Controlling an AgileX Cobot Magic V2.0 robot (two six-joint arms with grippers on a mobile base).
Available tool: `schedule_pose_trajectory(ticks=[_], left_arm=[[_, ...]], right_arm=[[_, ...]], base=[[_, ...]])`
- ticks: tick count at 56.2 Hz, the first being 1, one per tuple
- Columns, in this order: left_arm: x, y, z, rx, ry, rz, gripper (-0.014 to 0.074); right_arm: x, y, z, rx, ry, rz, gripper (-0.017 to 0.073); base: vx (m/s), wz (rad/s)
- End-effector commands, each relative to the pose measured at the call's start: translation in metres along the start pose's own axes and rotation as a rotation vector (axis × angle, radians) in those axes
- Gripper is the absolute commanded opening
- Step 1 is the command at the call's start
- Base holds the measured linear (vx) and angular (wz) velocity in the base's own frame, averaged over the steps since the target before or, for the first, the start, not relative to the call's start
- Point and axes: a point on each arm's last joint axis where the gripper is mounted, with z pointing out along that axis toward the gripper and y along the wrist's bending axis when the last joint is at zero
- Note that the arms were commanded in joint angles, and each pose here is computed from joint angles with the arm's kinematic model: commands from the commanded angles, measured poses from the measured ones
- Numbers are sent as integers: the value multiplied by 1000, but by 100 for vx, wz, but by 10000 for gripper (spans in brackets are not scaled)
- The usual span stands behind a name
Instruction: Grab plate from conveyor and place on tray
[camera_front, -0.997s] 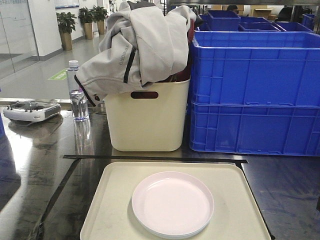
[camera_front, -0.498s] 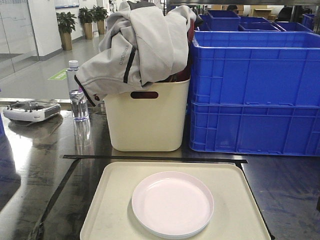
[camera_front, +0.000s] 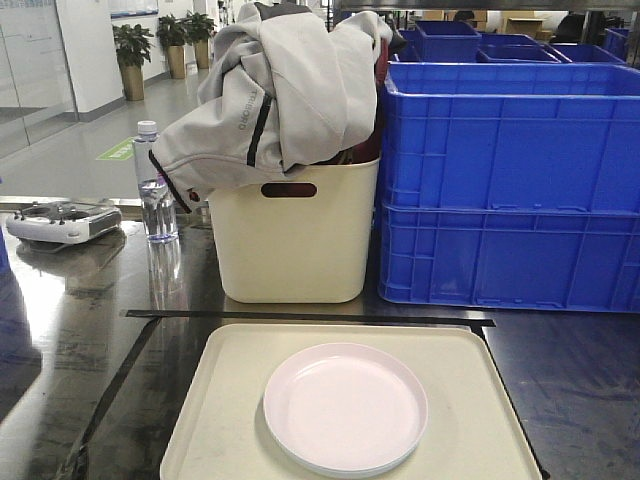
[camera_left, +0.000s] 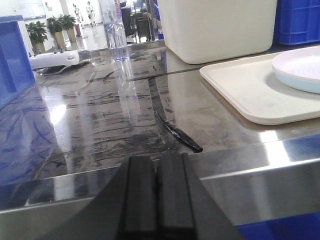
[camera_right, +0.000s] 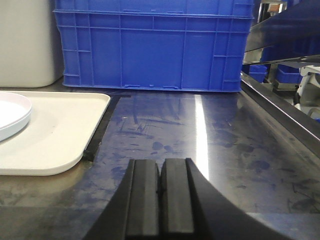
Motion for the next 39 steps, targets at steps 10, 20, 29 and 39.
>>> schedule_pose_trajectory(ticks=[10,20,29,39], left_arm=[[-1,-1,0,4,-68,-19,3],[-1,-1,0,4,-68,-19,3],[-1,-1,0,4,-68,-19,3],[-1,-1,0,4,-68,-19,3]], right_arm=[[-2,0,-2,10,-92,-13,-9],[-2,0,-2,10,-93,-13,-9],[-2,0,-2,10,-93,-13,-9],[-2,0,-2,10,-93,-13,-9]], base=[[0,0],[0,0],[0,0],[0,0]])
